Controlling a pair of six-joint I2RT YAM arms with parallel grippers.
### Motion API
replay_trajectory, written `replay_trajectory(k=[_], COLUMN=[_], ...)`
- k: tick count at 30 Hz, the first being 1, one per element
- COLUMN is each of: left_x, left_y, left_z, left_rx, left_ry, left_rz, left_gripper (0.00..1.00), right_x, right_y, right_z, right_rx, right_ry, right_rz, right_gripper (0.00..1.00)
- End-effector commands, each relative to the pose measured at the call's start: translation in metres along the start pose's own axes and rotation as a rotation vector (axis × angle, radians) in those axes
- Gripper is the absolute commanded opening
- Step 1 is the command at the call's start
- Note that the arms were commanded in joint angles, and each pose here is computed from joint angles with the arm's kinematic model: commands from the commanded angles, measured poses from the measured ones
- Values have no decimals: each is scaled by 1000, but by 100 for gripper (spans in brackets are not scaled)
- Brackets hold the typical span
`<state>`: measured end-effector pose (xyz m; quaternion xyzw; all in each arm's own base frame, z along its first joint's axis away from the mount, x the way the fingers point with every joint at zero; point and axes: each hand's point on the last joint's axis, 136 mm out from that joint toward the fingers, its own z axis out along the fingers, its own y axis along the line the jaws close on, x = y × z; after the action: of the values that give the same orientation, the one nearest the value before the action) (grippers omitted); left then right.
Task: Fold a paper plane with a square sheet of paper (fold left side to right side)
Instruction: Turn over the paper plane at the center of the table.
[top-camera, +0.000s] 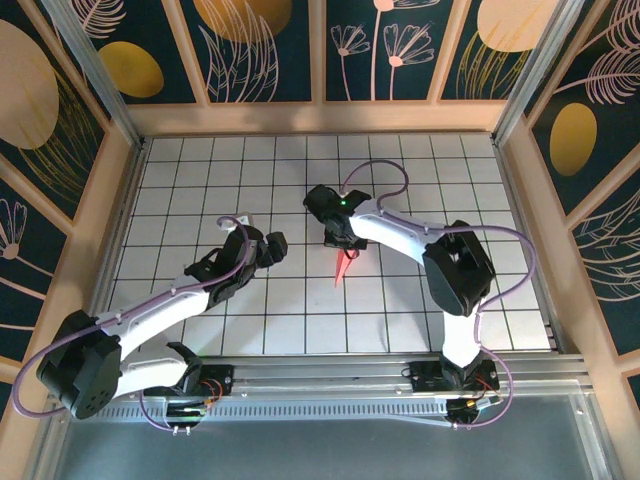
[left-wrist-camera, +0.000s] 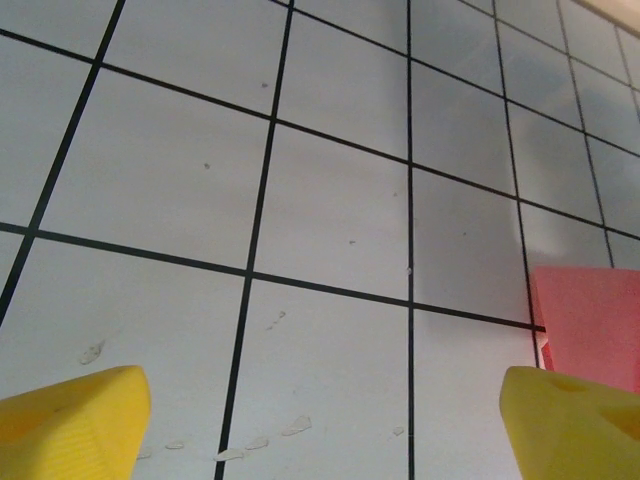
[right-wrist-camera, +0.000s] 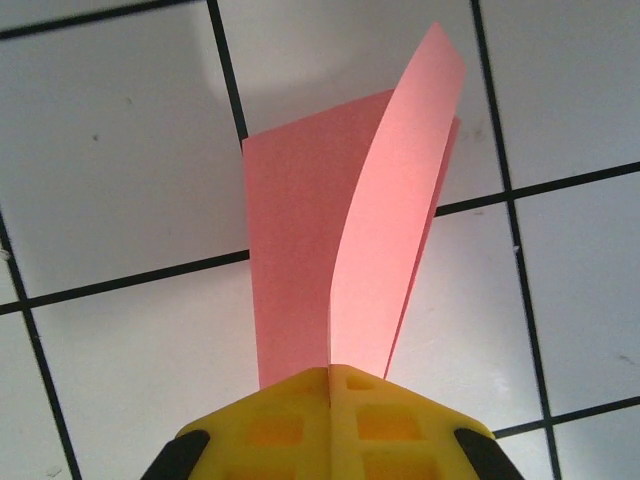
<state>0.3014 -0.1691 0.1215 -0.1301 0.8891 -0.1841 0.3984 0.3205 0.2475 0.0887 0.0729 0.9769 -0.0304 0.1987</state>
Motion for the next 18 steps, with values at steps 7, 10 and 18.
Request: replay_trajectory(k=[7, 10, 18], left_x=[-12, -15, -24], left_y=[-4, -5, 4], left_z=[-18, -22, -35], left_rx=[80, 97, 102], left_ry=[-15, -27, -102], left_rz=[-115, -145, -209], left_gripper=[93, 93, 93], right_x=[-29, -38, -49], right_y=[-14, -16, -12], right_z=[-51, -66, -111], right_rx=[-89, -170, -746], right_ry=[-176, -223, -353], right_rz=[-30, -31, 30], right_gripper=[0, 0, 0])
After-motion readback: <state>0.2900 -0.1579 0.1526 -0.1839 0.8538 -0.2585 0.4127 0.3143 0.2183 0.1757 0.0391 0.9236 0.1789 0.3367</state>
